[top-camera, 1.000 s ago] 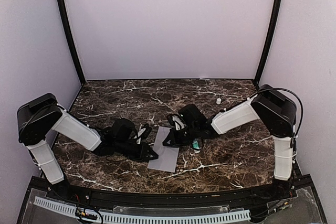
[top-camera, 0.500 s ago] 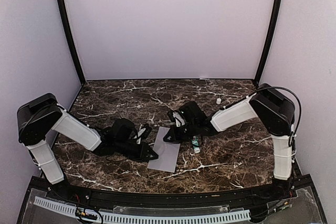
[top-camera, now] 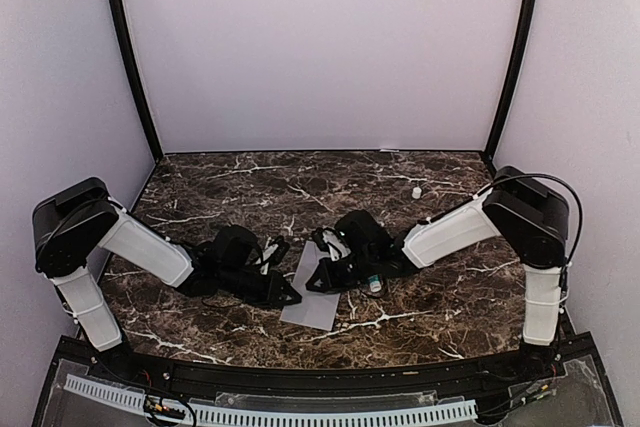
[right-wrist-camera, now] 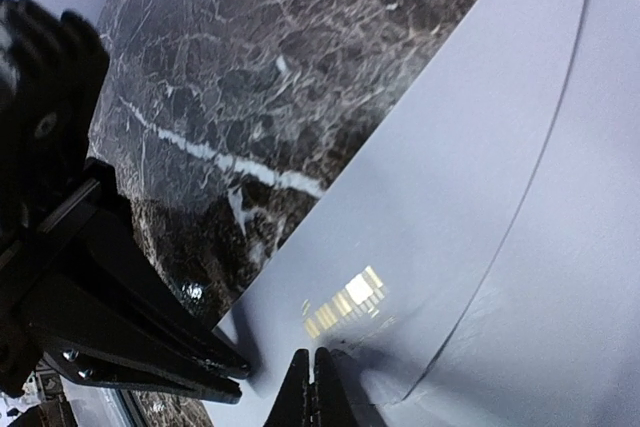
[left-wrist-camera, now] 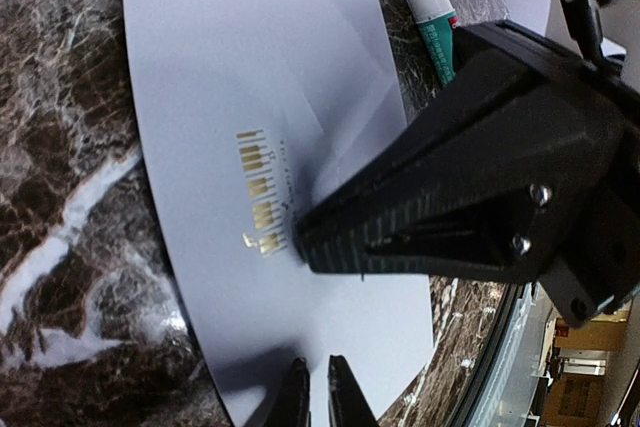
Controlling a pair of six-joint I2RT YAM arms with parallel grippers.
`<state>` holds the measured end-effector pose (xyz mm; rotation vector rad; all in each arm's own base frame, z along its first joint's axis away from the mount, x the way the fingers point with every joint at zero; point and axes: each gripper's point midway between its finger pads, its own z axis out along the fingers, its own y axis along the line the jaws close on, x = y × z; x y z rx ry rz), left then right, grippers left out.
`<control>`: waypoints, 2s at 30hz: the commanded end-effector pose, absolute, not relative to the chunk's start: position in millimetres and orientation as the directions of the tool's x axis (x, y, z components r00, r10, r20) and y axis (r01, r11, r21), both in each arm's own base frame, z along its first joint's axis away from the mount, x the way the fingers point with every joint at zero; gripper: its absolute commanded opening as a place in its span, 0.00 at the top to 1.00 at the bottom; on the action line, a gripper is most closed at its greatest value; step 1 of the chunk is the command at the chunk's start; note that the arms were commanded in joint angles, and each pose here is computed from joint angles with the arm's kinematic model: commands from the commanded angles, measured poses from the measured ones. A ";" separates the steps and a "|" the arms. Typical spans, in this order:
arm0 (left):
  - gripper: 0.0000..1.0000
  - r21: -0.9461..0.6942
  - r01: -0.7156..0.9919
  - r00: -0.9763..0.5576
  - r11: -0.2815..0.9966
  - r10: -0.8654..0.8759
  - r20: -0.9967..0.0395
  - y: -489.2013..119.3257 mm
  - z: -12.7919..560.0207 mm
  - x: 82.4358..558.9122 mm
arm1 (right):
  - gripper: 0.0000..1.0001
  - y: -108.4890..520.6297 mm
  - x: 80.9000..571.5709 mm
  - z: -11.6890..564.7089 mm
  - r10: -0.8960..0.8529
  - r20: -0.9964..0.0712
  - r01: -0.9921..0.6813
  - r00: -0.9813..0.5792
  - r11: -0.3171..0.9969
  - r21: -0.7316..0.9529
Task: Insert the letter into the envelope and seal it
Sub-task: Seal the envelope flap on the envelope, then pick up the solid glue from the center of the board.
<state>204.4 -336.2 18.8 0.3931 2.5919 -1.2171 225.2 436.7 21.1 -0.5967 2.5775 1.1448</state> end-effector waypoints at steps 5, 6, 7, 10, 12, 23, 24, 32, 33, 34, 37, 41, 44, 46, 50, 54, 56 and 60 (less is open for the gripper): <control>0.93 -0.670 0.306 -0.949 0.676 0.165 -0.267 -321.5 -1.9 190.4 | 0.99 419.1 188.9 -13.2 -0.326 -0.267 -0.421 -0.907 0.683 0.597; 0.93 -0.670 0.306 -0.950 0.676 0.165 -0.267 -321.2 -1.9 190.6 | 0.99 418.6 192.0 -13.2 -0.323 -0.272 -0.422 -0.906 0.691 0.587; 0.93 -0.670 0.305 -0.950 0.677 0.165 -0.266 -321.0 -2.0 190.5 | 0.99 417.2 195.0 -13.9 -0.322 -0.276 -0.424 -0.906 0.700 0.575; 0.93 -0.668 0.305 -0.950 0.679 0.167 -0.264 -319.7 -2.6 189.4 | 0.99 409.5 207.8 -15.1 -0.305 -0.284 -0.415 -0.909 0.725 0.550; 0.93 -0.667 0.306 -0.949 0.679 0.167 -0.266 -319.5 -2.5 189.5 | 0.99 402.6 216.7 -16.6 -0.291 -0.288 -0.406 -0.912 0.739 0.538; 0.93 -0.666 0.305 -0.950 0.681 0.167 -0.264 -318.9 -2.5 189.2 | 1.00 374.9 242.3 -26.3 -0.260 -0.299 -0.381 -0.918 0.784 0.490; 0.93 -0.666 0.305 -0.950 0.681 0.167 -0.264 -319.1 -2.3 189.3 | 0.99 375.2 242.3 -26.4 -0.261 -0.300 -0.383 -0.918 0.783 0.490; 0.93 -0.663 0.310 -0.947 0.681 0.161 -0.278 -321.5 0.9 193.4 | 0.99 387.1 239.4 -8.3 -0.265 -0.326 -0.410 -0.908 0.726 0.552; 0.93 -0.665 0.311 -0.946 0.679 0.158 -0.282 -322.7 2.2 194.8 | 0.99 391.2 239.9 1.5 -0.263 -0.340 -0.420 -0.903 0.706 0.571; 0.92 -0.671 0.319 -0.943 0.669 0.154 -0.295 -326.2 7.5 197.9 | 0.99 395.9 239.8 11.9 -0.262 -0.355 -0.432 -0.897 0.682 0.589; 0.85 -0.666 0.382 -0.911 0.640 0.140 -0.388 -334.9 32.8 212.0 | 0.96 409.6 240.5 54.7 -0.255 -0.418 -0.482 -0.872 0.597 0.641; 0.65 -0.594 0.519 -0.778 0.615 0.052 -0.626 -337.2 116.3 243.9 | 0.87 412.0 244.8 123.0 -0.195 -0.514 -0.538 -0.835 0.486 0.689; 0.56 -0.516 0.560 -0.695 0.649 0.029 -0.718 -324.1 170.5 257.0 | 0.77 396.1 256.8 155.8 -0.143 -0.577 -0.560 -0.804 0.510 0.653; 0.52 -0.477 0.560 -0.677 0.677 0.041 -0.735 -311.9 188.0 261.9 | 0.70 381.6 265.0 170.5 -0.119 -0.615 -0.565 -0.780 0.556 0.610; 0.44 -0.471 0.539 -0.687 0.698 0.042 -0.725 -285.4 208.3 269.3 | 0.54 349.3 277.4 182.1 -0.101 -0.660 -0.540 -0.745 0.671 0.508; 0.34 -0.462 0.518 -0.684 0.720 0.024 -0.729 -256.7 234.1 288.2 | 0.42 315.2 283.7 170.6 -0.122 -0.656 -0.469 -0.745 0.795 0.385; 0.28 -0.419 0.515 -0.658 0.747 0.032 -0.752 -243.0 251.2 301.5 | 0.38 300.3 282.3 159.2 -0.141 -0.638 -0.435 -0.758 0.837 0.333; 0.19 -0.351 0.574 -0.576 0.740 0.061 -0.815 -228.7 287.0 324.6 | 0.35 284.9 272.9 133.3 -0.145 -0.589 -0.387 -0.795 0.869 0.308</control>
